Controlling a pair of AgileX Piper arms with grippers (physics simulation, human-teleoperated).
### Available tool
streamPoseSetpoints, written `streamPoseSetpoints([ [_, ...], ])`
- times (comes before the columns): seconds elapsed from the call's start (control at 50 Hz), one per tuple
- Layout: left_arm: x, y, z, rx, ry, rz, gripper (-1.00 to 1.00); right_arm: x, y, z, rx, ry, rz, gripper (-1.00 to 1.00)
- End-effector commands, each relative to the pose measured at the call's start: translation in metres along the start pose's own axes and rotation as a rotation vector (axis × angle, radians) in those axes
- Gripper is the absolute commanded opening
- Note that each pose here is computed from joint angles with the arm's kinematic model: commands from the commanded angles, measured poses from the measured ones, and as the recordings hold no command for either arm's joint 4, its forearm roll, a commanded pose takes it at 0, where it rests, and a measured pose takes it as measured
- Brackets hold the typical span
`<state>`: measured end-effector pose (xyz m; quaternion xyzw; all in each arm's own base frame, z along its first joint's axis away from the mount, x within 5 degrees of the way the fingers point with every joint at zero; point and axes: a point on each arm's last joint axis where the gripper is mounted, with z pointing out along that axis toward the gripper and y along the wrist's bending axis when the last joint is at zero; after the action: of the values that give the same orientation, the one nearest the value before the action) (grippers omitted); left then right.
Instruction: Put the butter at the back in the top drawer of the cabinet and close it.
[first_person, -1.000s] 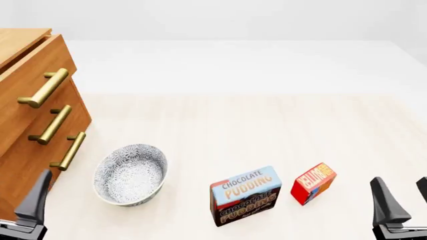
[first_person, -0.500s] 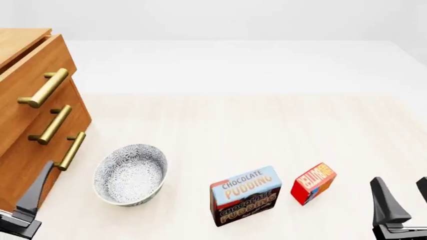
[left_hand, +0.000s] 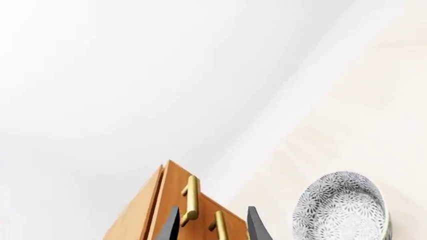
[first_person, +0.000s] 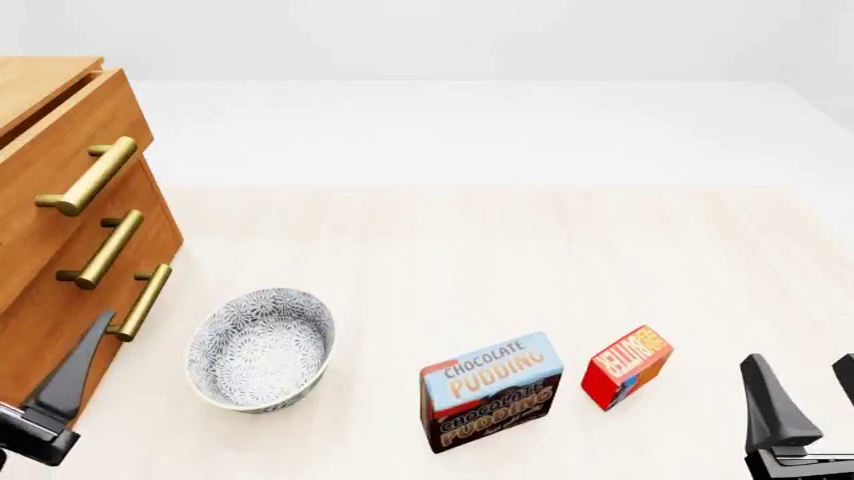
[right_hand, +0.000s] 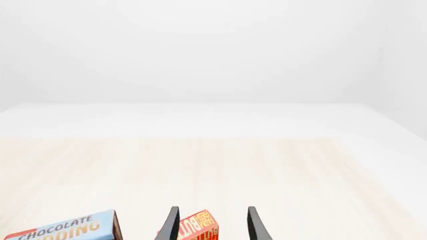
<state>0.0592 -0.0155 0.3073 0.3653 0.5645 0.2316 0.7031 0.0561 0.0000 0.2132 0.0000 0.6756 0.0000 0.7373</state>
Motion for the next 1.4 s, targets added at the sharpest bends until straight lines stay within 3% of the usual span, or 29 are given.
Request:
streamPoseSetpoints([
  [0.02, -0.005, 0.004, 0.007, 0.019, -0.021, 0.097, 1.00, 0.000, 0.000, 0.000, 0.000, 0.000, 0.000, 1.00],
  [0.62, 0.006, -0.007, 0.032, 0.057, 0.041, 0.340, 1.00, 0.000, 0.000, 0.000, 0.000, 0.000, 0.000, 1.00],
  [0.92, 0.000, 0.004, 0.045, 0.029, 0.042, 0.397, 1.00, 0.000, 0.000, 0.000, 0.000, 0.000, 0.000, 1.00],
  [1.4, -0.003, 0.010, 0.048, 0.025, 0.058, 0.417, 1.00, 0.000, 0.000, 0.000, 0.000, 0.000, 0.000, 1.00],
])
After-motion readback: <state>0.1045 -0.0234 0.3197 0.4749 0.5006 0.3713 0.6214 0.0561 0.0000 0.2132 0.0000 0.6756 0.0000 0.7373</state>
